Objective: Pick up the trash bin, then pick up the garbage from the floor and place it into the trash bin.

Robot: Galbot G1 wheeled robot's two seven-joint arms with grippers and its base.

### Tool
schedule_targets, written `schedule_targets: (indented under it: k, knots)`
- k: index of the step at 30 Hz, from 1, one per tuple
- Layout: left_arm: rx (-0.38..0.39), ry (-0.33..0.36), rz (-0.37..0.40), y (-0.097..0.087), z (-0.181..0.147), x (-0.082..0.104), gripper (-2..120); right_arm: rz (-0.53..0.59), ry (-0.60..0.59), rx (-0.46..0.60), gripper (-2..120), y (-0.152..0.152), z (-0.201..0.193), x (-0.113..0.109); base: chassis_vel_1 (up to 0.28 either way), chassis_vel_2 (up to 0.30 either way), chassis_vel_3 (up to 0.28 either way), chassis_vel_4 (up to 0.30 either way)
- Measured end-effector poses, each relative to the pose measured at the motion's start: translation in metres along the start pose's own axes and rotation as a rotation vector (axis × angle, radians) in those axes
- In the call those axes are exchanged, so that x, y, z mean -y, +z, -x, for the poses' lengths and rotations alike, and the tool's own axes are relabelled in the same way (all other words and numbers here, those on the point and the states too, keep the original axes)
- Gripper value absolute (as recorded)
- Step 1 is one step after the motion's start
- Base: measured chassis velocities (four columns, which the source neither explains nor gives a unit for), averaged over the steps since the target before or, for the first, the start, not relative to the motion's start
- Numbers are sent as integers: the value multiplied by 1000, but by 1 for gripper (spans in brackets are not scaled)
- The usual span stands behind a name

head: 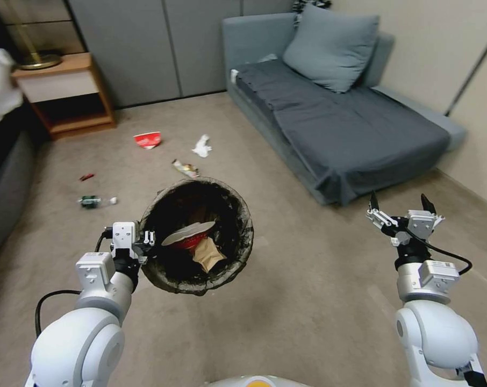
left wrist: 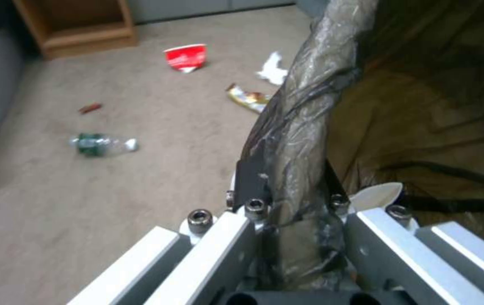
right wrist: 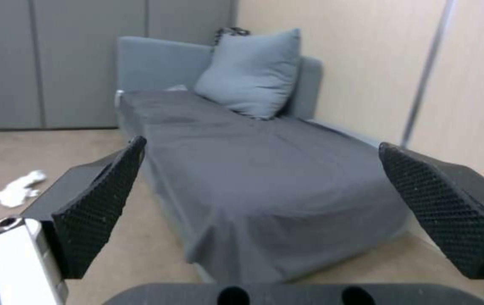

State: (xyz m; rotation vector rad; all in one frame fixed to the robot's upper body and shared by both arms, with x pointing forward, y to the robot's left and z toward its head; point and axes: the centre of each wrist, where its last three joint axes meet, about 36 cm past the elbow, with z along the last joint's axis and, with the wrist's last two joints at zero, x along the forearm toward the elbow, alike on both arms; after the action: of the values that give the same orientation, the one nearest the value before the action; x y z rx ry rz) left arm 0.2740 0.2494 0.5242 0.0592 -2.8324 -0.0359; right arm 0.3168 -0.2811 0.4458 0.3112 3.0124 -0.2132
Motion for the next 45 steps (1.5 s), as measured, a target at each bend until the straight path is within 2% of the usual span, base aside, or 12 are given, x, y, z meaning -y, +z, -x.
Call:
schedule_targets:
  k: [23, 29, 45]
  knots:
    - [1, 2, -6, 3, 3, 0, 0, -5, 1, -4, 100, 4, 1, 0, 82, 76, 76, 81]
    - [18, 2, -38, 1, 5, -1, 0, -5, 15, -3, 100, 3, 2, 0, 4, 12, 7, 5]
    - [22, -5, -25, 4, 5, 0, 0, -5, 16, -16, 100, 3, -1, -2, 0, 0, 0, 0]
